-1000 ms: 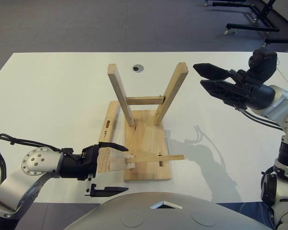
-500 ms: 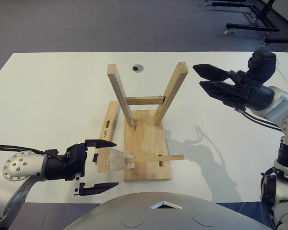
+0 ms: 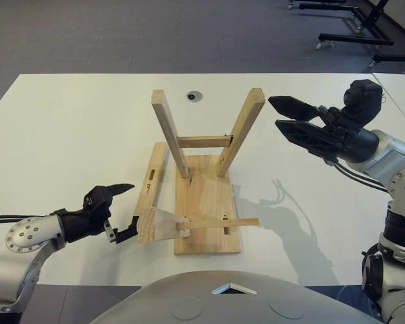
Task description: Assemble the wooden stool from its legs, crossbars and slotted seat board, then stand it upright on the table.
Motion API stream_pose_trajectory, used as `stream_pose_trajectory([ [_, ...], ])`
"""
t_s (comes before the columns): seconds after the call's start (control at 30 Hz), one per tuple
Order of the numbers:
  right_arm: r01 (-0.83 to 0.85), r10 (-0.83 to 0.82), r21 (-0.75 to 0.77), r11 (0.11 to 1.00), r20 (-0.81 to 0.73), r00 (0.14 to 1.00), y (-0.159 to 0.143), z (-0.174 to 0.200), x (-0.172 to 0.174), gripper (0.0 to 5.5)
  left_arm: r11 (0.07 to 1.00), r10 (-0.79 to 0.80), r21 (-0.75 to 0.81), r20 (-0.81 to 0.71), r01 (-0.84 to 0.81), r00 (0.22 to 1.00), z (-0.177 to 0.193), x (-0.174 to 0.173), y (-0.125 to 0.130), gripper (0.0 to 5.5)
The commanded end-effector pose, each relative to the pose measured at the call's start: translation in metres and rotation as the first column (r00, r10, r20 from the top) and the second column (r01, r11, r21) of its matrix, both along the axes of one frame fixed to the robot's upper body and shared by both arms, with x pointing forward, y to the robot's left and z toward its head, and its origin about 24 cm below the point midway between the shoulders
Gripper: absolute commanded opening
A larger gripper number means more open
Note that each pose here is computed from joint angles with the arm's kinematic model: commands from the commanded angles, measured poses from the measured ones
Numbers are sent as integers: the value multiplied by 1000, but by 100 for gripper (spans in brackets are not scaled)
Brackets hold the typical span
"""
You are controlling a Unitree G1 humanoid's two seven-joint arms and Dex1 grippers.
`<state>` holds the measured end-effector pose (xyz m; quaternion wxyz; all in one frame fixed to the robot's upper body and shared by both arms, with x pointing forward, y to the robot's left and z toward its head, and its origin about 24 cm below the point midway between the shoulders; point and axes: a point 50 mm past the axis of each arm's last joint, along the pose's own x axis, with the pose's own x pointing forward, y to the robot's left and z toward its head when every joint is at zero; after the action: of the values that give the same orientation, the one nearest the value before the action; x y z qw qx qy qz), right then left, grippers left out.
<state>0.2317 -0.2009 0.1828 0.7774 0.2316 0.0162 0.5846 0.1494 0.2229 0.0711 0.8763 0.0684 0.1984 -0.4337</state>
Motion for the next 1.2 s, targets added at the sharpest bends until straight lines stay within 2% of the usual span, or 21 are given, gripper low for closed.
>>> stream_pose_trajectory([
  [0.03,14,-14,-15,1000,4,1000,3,-3,-4,494,991,132,-9,13,-132,991,-8,13,-11,538],
  [0.23,20,-20,-21,1000,-1,1000,6,-6,-8,494,959,259,128,-35,-253,965,-28,17,-13,538],
  [0.43,30,-30,-28,999,0,1000,6,-6,-10,494,956,236,217,-165,-198,958,-40,6,-24,538],
  [0.63,42,-42,-33,999,2,999,8,-8,-12,494,915,329,303,-174,-267,928,-41,12,-8,538],
  [0.73,44,-44,-38,998,2,999,8,-10,-14,494,877,407,342,-153,-338,900,-45,16,2,489],
  [1.0,47,-46,-56,997,11,999,9,-10,-12,494,875,473,269,-303,-402,827,-63,8,4,364],
  [1.2,49,-48,-68,996,17,999,8,-10,-11,494,840,539,274,-329,-468,776,-73,7,13,274],
])
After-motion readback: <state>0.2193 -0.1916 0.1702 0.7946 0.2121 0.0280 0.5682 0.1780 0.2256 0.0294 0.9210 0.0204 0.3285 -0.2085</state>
